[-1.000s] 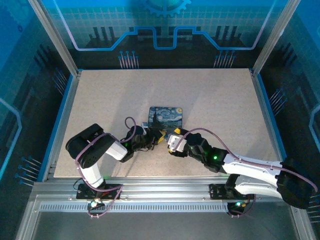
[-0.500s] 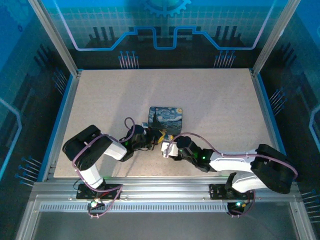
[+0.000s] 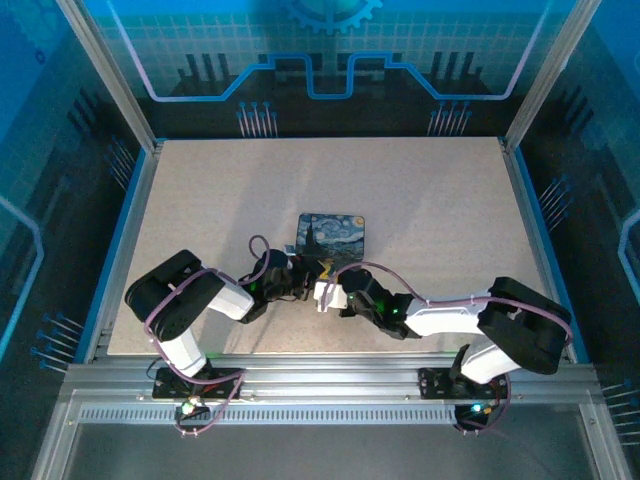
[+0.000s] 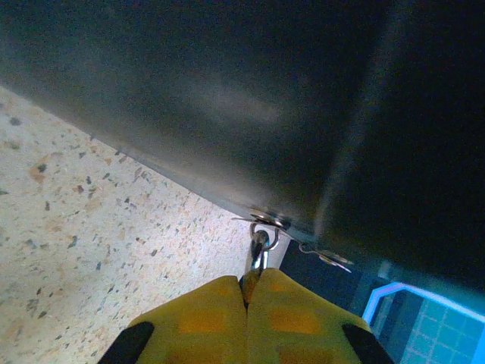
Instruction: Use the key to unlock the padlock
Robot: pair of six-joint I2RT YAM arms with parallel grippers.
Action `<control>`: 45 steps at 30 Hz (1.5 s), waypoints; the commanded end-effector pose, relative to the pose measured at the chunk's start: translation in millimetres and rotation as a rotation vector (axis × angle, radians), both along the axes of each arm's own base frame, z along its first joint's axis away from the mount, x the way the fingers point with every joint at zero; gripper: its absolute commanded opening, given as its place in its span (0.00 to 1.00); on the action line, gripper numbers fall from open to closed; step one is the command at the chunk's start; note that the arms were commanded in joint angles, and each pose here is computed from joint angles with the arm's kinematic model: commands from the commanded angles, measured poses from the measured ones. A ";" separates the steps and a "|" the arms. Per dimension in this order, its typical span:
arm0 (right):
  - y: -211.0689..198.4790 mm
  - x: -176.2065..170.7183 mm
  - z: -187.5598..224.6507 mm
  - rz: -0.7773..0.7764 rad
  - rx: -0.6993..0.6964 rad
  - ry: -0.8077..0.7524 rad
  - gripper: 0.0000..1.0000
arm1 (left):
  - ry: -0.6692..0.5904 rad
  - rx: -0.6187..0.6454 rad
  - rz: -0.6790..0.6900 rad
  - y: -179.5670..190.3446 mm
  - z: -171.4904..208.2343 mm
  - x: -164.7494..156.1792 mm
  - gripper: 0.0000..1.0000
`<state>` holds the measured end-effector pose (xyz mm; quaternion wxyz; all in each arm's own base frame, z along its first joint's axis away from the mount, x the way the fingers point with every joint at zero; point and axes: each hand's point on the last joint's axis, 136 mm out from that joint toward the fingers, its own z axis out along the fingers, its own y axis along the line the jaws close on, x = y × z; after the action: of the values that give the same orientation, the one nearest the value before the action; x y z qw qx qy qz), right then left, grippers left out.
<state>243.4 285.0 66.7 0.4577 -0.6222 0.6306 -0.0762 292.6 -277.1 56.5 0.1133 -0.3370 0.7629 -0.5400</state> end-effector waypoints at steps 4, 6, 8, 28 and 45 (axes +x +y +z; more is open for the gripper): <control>8.6 11.5 12.1 -0.033 0.016 -0.062 0.28 | -0.011 -0.042 0.001 -6.5 7.4 2.9 0.00; 7.1 13.7 10.9 -0.045 0.008 -0.070 0.26 | -0.009 -0.044 0.003 -6.2 6.9 3.0 0.00; 5.5 15.0 9.2 -0.052 -0.003 -0.074 0.25 | -0.007 -0.045 0.004 -6.1 6.1 2.6 0.00; 6.1 24.7 14.3 -0.095 0.016 -0.080 0.02 | -0.010 -0.049 0.007 -5.1 6.8 2.3 0.00; 10.8 23.7 26.9 -0.225 0.204 0.091 0.00 | -0.009 -0.048 0.010 -3.7 5.5 0.7 0.00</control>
<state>260.6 282.8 67.9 0.4472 -0.5596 0.6923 -0.0872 298.0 -275.6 57.7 0.1181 -0.3532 0.7510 -0.5453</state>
